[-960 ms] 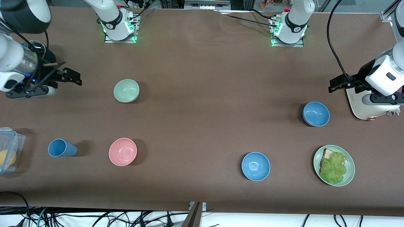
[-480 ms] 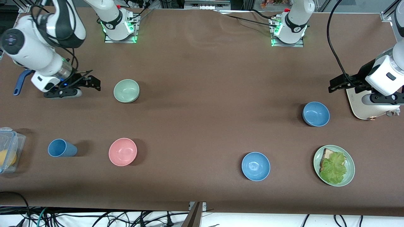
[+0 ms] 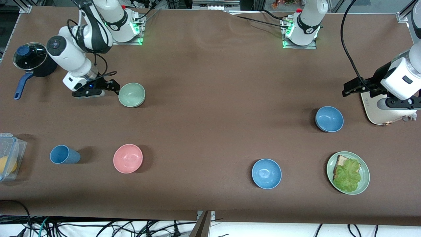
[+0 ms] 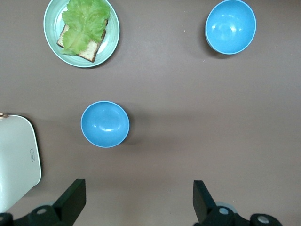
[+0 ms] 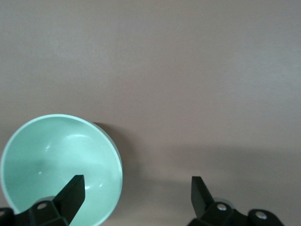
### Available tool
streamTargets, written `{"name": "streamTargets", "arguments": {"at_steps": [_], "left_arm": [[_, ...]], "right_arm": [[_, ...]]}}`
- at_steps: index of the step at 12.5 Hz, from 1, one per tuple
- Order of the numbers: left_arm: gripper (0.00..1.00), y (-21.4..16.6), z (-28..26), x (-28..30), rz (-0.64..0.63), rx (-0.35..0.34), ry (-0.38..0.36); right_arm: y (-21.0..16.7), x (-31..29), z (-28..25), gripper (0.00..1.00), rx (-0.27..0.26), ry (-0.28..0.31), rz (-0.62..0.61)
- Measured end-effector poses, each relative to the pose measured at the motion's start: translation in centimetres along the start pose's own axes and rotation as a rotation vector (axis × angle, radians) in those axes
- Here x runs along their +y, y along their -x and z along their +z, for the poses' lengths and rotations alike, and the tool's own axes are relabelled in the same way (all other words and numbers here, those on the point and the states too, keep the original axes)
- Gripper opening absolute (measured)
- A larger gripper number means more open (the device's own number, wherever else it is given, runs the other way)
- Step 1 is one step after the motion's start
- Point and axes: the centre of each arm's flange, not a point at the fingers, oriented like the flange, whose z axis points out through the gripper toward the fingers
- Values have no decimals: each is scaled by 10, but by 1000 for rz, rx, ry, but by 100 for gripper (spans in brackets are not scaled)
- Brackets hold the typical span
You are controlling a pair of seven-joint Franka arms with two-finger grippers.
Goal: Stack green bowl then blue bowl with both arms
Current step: 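Reach the right gripper down to the rim of the pale green bowl, then grasp the green bowl rim and slide it toward the table middle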
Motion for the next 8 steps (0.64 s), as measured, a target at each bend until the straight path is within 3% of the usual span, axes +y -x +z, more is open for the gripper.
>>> {"name": "streamTargets", "arguments": {"at_steps": [3,5,8], "left_arm": [[100,0,0,0,0,0,0],[100,0,0,0,0,0,0],[100,0,0,0,0,0,0]], "right_arm": [[7,-11,44,100,28,7,-26],[12,-17,60,94,23,8,-20],[11,-29,60,52,26,3,2]]}}
